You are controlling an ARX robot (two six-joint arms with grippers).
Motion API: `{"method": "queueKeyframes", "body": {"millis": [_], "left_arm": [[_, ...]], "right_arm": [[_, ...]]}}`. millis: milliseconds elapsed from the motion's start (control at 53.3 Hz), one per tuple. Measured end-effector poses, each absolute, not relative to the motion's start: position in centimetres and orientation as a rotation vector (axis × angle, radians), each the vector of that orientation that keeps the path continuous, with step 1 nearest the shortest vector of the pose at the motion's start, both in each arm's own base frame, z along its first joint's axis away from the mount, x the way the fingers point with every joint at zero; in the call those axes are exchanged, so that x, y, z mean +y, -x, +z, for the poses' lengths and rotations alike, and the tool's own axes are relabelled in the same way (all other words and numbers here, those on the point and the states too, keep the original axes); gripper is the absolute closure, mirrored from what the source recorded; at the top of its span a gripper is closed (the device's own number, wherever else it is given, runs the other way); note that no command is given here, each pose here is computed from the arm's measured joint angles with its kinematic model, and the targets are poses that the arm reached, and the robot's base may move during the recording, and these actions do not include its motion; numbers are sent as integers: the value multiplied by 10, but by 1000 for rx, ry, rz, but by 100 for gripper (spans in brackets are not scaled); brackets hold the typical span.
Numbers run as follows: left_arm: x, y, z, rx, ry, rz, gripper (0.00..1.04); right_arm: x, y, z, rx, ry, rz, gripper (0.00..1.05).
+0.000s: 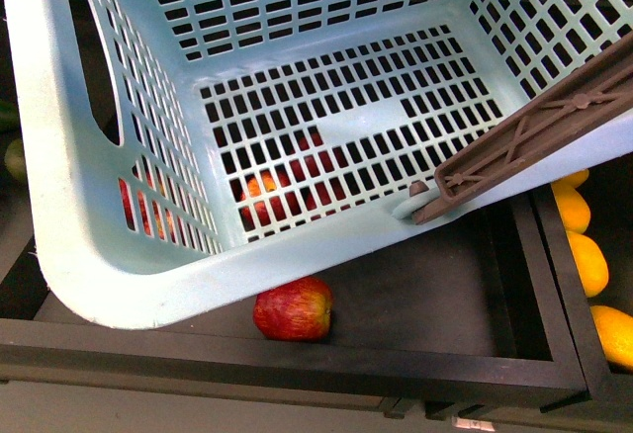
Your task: Pick lemon and mango into basket
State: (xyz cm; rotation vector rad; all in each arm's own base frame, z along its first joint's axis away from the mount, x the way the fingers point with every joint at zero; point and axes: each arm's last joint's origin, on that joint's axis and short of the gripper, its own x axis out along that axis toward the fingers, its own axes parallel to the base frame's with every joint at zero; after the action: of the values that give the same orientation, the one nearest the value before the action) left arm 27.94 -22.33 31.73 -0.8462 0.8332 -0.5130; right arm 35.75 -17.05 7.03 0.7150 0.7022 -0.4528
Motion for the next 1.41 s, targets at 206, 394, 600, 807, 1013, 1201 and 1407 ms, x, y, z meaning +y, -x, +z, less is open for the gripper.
{"method": "queueKeyframes", "body": {"millis": [206, 394, 600, 807, 1013, 1201, 1407], "left_arm": [[-223, -279, 317, 833, 846, -513, 98], [-223, -279, 317, 833, 846, -513, 98], [-223, -279, 317, 833, 846, -513, 98], [-223, -279, 317, 833, 846, -513, 98], [-223, -279, 317, 833, 846, -513, 98], [-223, -279, 317, 837, 846, -517, 98], [-223, -280, 317, 828, 843, -506, 98]], "right_arm": [[-154, -322, 145, 576, -572, -204, 44], [-109, -287, 251, 332, -379, 100, 44], [-44, -280, 287, 253, -327, 263, 44], [9, -284, 272, 303, -330, 367, 44], [40, -285, 257, 355, -318, 410, 42], [27, -285, 251, 340, -329, 325, 8], [1, -267, 257, 106, -189, 83, 21]]}}
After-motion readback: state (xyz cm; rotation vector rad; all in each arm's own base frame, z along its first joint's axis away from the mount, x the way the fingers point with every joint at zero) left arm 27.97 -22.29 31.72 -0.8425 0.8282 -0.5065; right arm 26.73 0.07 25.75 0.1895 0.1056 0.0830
